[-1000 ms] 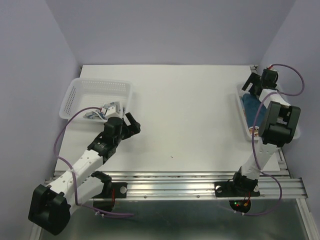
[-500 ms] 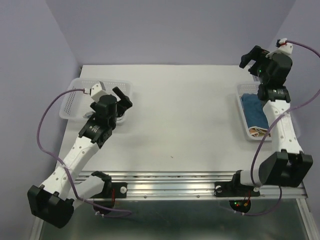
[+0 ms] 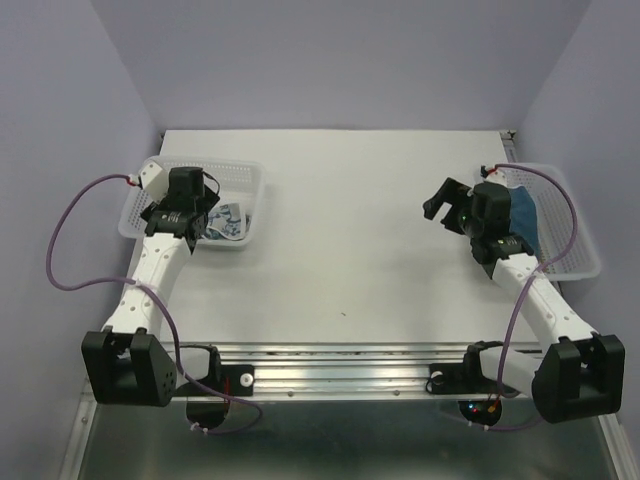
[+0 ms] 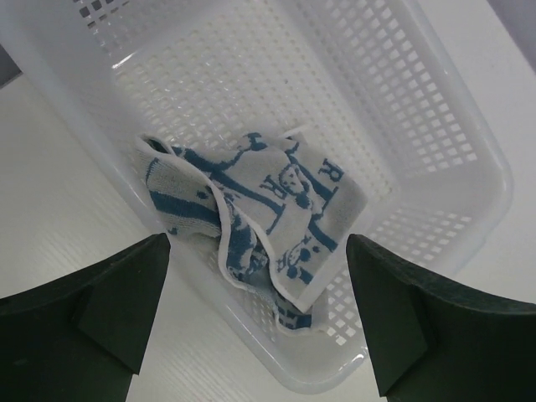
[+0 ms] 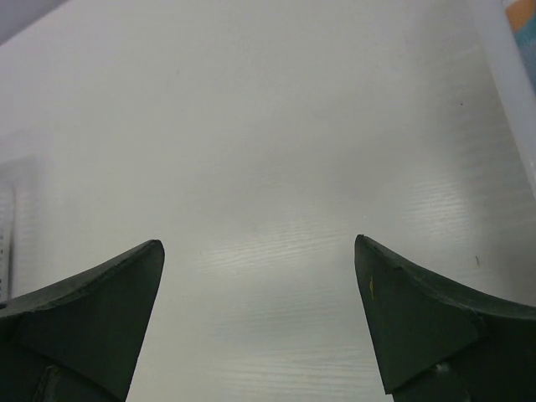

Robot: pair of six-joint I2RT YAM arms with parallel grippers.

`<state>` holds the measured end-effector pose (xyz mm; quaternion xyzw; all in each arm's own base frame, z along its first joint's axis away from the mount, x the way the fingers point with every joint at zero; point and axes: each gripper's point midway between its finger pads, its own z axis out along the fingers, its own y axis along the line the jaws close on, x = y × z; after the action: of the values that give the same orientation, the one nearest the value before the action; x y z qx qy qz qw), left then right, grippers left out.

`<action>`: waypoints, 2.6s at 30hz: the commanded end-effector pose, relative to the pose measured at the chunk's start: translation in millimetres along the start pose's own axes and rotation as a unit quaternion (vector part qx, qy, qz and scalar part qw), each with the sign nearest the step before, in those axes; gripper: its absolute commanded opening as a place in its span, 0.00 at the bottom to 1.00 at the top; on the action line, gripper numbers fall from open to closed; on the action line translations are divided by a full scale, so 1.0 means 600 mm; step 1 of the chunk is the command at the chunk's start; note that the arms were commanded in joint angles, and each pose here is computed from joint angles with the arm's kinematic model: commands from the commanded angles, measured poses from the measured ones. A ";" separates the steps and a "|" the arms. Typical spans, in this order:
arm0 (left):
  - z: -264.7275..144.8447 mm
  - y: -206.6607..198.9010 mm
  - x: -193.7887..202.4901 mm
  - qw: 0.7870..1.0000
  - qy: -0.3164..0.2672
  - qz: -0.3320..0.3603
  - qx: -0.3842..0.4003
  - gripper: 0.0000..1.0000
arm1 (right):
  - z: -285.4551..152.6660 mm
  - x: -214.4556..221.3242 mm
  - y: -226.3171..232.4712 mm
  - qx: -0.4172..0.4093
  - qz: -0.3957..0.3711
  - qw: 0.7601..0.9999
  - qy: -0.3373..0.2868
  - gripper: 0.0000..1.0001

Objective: Fold and stack the towels
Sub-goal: Grab crumpled towel, then move the towel to the center of the board

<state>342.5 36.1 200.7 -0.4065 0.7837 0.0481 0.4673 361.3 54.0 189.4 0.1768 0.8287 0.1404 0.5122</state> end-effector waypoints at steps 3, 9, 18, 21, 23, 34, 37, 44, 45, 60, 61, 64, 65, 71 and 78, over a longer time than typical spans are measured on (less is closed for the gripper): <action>0.033 -0.002 -0.014 1.000 0.006 -0.015 -0.025 0.98 | 0.011 -0.003 0.007 -0.013 0.014 1.000 -0.018 1.00; 0.083 0.005 0.017 0.998 0.035 -0.003 -0.057 0.89 | 0.017 0.013 -0.007 -0.002 0.010 1.000 -0.010 1.00; 0.120 -0.002 0.045 0.995 0.068 0.025 -0.067 0.00 | 0.014 0.014 -0.021 0.017 0.010 1.000 -0.020 1.00; 0.110 -0.026 0.017 0.997 0.055 0.031 -0.041 0.00 | 0.014 0.015 -0.019 0.011 0.011 1.000 -0.018 1.00; 0.092 -0.037 -0.008 0.999 0.035 0.027 -0.018 0.00 | 0.011 0.013 -0.015 0.006 0.013 1.000 -0.022 1.00; -0.124 -0.179 -0.169 0.949 -0.094 0.000 0.302 0.00 | -0.024 -0.009 0.011 -0.044 0.025 0.997 -0.061 1.00; -0.254 -0.231 -0.229 0.893 -0.134 0.003 0.430 0.00 | -0.037 -0.013 0.024 -0.066 0.031 0.995 -0.067 1.00; -0.537 -0.332 -0.207 0.735 -0.130 0.061 0.663 0.00 | -0.063 -0.017 0.016 -0.061 0.051 0.993 -0.088 1.00; -0.573 -0.340 -0.207 0.713 -0.128 0.063 0.686 0.00 | -0.066 -0.018 0.015 -0.060 0.052 0.993 -0.090 1.00; -0.509 -0.460 -0.001 0.766 -0.030 0.116 0.632 0.00 | -0.134 -0.042 -0.055 0.050 0.041 0.990 -0.128 1.00; -0.449 -0.453 0.012 0.800 -0.033 0.118 0.587 0.00 | -0.132 -0.038 -0.059 0.057 0.037 0.990 -0.122 1.00; -0.294 -0.421 0.091 0.857 0.010 0.141 0.495 0.08 | -0.125 -0.030 -0.059 0.062 0.027 0.993 -0.100 1.00; -0.225 -0.413 0.123 0.866 0.045 0.160 0.471 0.59 | -0.115 -0.020 -0.056 0.057 0.015 0.995 -0.083 1.00; -0.107 -0.390 0.245 0.870 0.170 0.226 0.405 0.99 | -0.077 0.022 -0.029 0.010 -0.006 1.000 -0.019 1.00; -0.161 -0.318 0.325 0.861 0.202 0.219 0.411 0.99 | -0.043 0.083 -0.041 0.047 -0.020 0.998 0.042 1.00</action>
<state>392.0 -229.7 123.8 -0.0087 0.9068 -0.2164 0.3617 303.5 43.9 139.2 0.1900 0.8587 0.0999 0.4653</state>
